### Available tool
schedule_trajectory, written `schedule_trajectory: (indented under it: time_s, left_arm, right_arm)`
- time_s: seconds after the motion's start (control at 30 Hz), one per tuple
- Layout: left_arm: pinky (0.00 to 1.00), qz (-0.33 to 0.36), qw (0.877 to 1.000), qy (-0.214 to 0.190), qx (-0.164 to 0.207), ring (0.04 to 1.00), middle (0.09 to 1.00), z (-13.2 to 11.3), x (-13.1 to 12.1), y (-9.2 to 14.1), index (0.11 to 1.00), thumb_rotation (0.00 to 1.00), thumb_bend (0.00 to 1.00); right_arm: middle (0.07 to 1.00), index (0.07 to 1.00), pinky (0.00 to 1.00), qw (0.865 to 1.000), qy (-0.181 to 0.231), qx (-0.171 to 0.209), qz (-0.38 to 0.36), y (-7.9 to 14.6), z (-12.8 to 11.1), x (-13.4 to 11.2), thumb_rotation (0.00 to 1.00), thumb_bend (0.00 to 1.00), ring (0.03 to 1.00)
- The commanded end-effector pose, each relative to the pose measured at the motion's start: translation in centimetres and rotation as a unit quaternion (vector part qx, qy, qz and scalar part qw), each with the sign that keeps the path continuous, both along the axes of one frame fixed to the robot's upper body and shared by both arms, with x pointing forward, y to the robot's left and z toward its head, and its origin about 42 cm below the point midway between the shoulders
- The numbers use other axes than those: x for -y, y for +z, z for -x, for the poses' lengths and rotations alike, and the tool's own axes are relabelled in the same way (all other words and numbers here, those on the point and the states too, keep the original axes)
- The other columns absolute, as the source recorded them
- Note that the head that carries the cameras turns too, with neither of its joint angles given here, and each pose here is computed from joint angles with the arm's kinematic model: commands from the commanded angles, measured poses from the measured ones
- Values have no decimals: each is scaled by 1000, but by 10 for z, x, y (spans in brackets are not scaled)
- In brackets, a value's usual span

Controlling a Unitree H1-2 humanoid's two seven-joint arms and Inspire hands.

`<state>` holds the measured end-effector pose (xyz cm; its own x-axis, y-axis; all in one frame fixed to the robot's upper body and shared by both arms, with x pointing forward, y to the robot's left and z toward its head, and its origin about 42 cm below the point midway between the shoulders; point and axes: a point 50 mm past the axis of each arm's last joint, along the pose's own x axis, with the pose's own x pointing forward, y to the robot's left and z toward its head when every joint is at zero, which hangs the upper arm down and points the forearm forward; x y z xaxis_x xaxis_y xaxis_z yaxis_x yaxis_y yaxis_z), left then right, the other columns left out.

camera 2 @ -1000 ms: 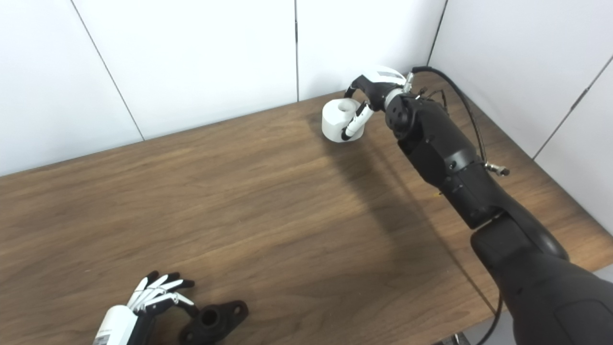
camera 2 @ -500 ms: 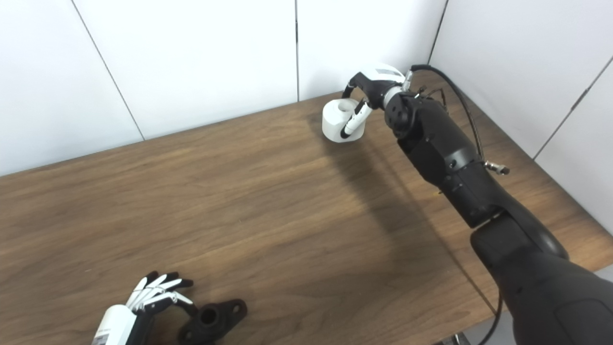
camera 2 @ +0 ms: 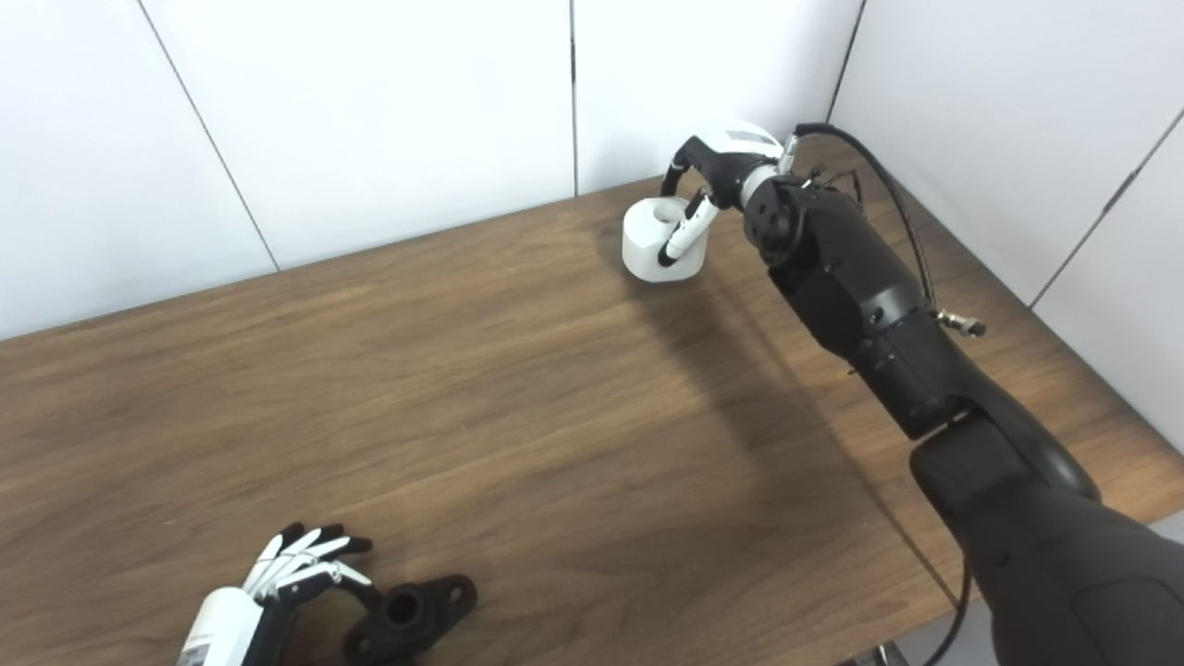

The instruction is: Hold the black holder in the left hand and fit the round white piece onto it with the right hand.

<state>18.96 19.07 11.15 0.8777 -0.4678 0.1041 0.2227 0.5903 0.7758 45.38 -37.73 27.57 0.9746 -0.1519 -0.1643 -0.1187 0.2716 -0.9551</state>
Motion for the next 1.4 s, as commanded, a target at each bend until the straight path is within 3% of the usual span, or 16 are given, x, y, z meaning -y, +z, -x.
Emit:
schedule_trajectory:
  time_s: [0.0, 0.43, 0.7, 1.37]
  left_arm:
    - [966, 3, 1000, 6, -6, 874, 778, 5, 2, -4, 486, 40, 516]
    - [962, 3, 1000, 8, -6, 873, 775, 3, 3, -4, 486, 40, 516]
    - [954, 3, 1000, 6, -6, 871, 772, -1, 5, -6, 486, 40, 516]
    - [958, -12, 1000, 4, -3, 872, 774, -3, 18, 5, 487, 40, 516]
  right_arm:
    - [808, 492, 796, 999, 4, 48, 10, 33, -3, 9, 145, 538, 904]
    - [781, 486, 819, 998, 20, 51, 34, 30, 3, 11, 135, 523, 879]
    - [779, 486, 817, 995, 43, 70, 53, 42, 17, 8, 135, 524, 886]
    - [768, 485, 820, 975, 187, 92, 82, 92, 99, -59, 138, 525, 880]
